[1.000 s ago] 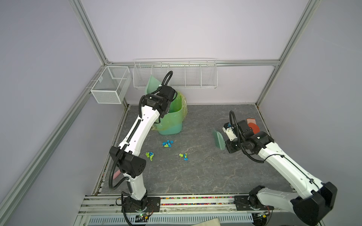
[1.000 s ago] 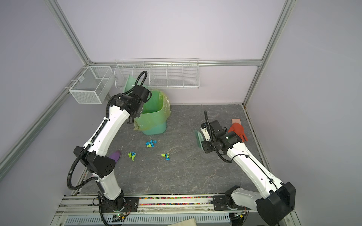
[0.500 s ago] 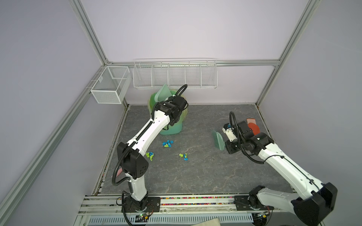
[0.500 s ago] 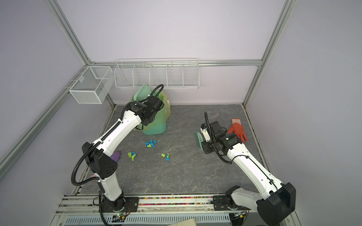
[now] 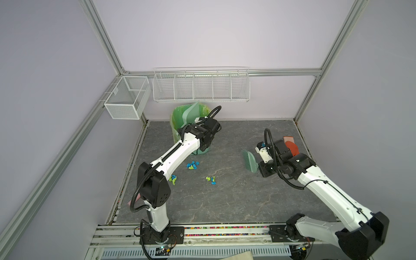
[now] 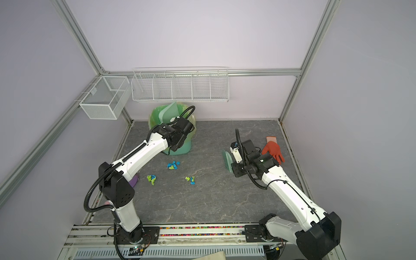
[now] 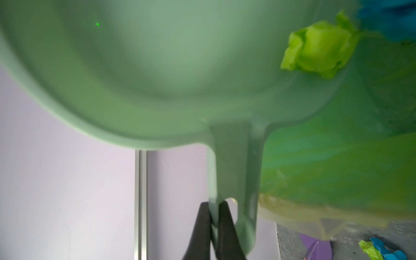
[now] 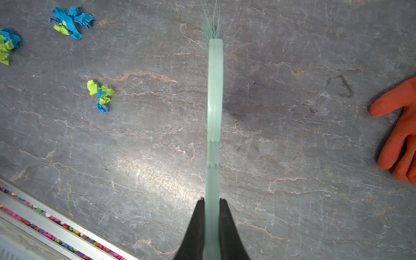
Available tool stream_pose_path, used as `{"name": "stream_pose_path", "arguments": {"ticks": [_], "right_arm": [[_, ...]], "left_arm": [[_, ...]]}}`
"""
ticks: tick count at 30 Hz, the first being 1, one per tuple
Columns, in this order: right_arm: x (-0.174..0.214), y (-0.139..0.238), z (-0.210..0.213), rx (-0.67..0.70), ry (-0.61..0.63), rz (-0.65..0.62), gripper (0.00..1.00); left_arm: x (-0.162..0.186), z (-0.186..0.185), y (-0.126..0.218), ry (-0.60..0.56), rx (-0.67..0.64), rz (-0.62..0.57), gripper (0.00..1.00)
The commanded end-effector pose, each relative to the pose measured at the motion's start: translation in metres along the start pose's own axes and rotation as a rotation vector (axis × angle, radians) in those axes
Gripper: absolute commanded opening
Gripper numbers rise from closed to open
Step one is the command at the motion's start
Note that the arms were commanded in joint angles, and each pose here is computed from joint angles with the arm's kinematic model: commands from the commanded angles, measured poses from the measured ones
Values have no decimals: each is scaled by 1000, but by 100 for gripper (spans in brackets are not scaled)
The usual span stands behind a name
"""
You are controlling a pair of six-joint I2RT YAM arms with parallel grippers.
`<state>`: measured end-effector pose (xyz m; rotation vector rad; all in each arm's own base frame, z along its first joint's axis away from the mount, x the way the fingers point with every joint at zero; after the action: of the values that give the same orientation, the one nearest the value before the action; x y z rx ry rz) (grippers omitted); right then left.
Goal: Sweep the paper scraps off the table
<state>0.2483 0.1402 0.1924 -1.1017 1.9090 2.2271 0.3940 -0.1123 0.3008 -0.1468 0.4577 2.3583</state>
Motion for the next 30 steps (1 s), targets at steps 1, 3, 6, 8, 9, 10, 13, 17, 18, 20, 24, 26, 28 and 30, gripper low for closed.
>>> {"name": "stream_pose_path", "arguments": {"ticks": [1, 3, 6, 8, 9, 10, 13, 17, 18, 20, 24, 26, 28, 30], "right_arm": [[-4, 6, 3, -22, -6, -26, 7], [-4, 7, 4, -26, -12, -27, 7], [-4, 8, 5, -30, -20, -28, 7], [-5, 8, 6, -36, -22, -28, 7], [-6, 9, 6, -37, -22, -27, 7], [-7, 9, 6, -38, -23, -26, 7], [-8, 9, 6, -38, -27, -18, 7], [-12, 7, 8, -50, -42, -16, 7], [-13, 8, 9, -53, -49, -17, 7], [-16, 8, 10, -61, -56, -23, 7], [-22, 8, 9, -55, -79, -18, 7], [-25, 8, 11, -60, -79, -13, 7], [-28, 7, 13, -69, -77, -10, 7], [-30, 7, 15, -79, -77, -7, 7]], "left_arm": [[3, 26, 7, 73, -33, -20, 0], [3, 27, 8, 99, -10, -29, 0], [3, 31, 10, 133, 8, -40, 0], [4, 34, 12, 154, 12, -44, 0], [4, 36, 13, 168, 17, -47, 0], [5, 38, 14, 182, 25, -48, 0], [8, 42, 19, 230, 83, -58, 0], [11, 52, 25, 278, 108, -75, 0], [11, 57, 27, 295, 92, -79, 0], [9, 56, 34, 318, 147, -104, 0], [12, 64, 43, 367, 176, -123, 0], [14, 67, 47, 394, 210, -130, 0], [16, 70, 54, 424, 253, -147, 0], [18, 73, 59, 463, 290, -159, 0]]}}
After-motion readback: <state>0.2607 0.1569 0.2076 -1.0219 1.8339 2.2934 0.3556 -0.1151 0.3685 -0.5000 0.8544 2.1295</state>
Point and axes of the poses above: each gripper's point midway between its finger pads, its own y axis back along the fingers, its own z axis along the line the jaws close on, x = y × z, the point moved 1 cm from there along y, back along the fingers, and after that the axes turned 5 degrees about y, right-handed, at the moved point
